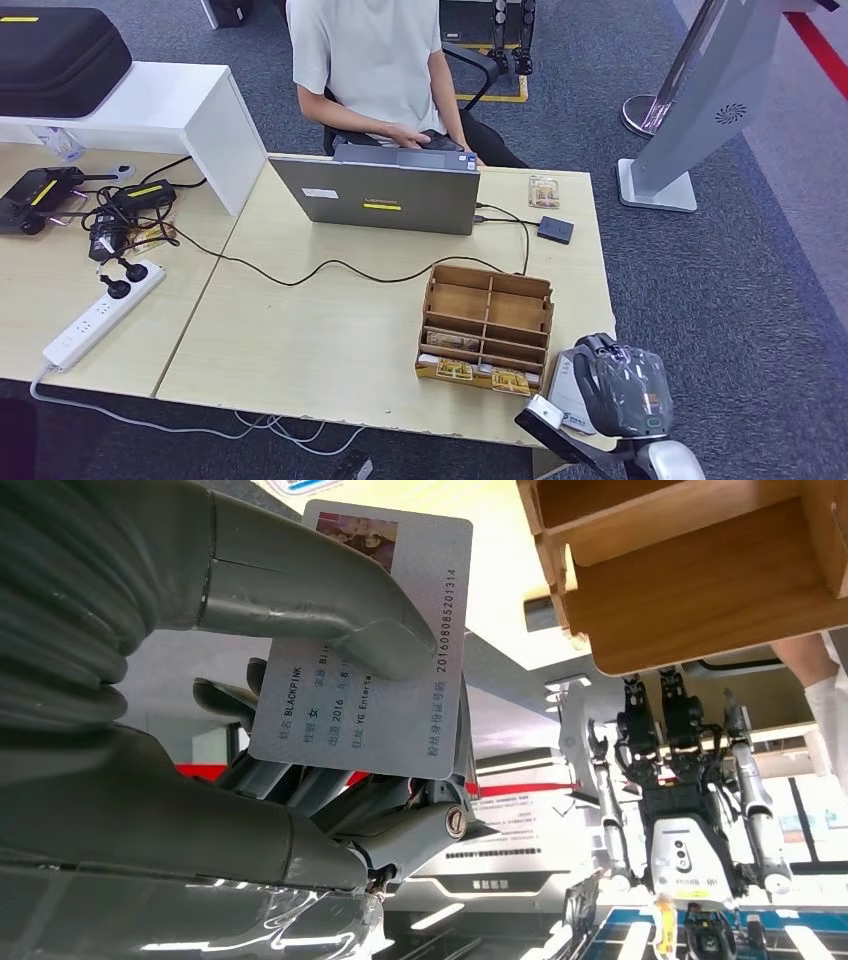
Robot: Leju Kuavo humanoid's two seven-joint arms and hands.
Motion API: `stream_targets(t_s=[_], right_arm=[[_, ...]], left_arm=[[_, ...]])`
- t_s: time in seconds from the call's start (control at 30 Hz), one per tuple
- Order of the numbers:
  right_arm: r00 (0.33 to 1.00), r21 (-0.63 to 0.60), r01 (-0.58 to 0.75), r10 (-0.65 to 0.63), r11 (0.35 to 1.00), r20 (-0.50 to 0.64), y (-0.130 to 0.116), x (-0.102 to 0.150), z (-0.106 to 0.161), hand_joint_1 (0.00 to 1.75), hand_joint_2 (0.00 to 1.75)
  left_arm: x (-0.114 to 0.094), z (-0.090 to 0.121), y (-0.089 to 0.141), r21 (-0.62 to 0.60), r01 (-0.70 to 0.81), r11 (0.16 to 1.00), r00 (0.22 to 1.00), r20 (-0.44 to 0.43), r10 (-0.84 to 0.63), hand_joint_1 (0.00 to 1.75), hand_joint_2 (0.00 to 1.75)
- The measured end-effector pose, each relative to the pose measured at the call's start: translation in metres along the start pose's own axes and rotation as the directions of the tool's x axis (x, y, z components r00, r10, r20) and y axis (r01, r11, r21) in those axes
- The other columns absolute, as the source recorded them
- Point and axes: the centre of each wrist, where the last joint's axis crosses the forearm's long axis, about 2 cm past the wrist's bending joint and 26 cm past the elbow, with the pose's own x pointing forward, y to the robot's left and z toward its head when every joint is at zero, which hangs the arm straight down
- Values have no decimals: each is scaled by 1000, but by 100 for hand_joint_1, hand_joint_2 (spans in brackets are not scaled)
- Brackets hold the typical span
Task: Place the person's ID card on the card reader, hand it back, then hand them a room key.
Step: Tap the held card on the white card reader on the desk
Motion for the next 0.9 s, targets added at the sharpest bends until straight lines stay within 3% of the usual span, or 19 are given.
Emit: stream_targets(t_s=[0.9], right_arm=[[989, 122, 112, -98, 986, -113, 36, 3, 27, 175, 175]], left_arm=[[0, 0, 4, 10, -28, 1000, 1000, -3, 28, 0, 175]])
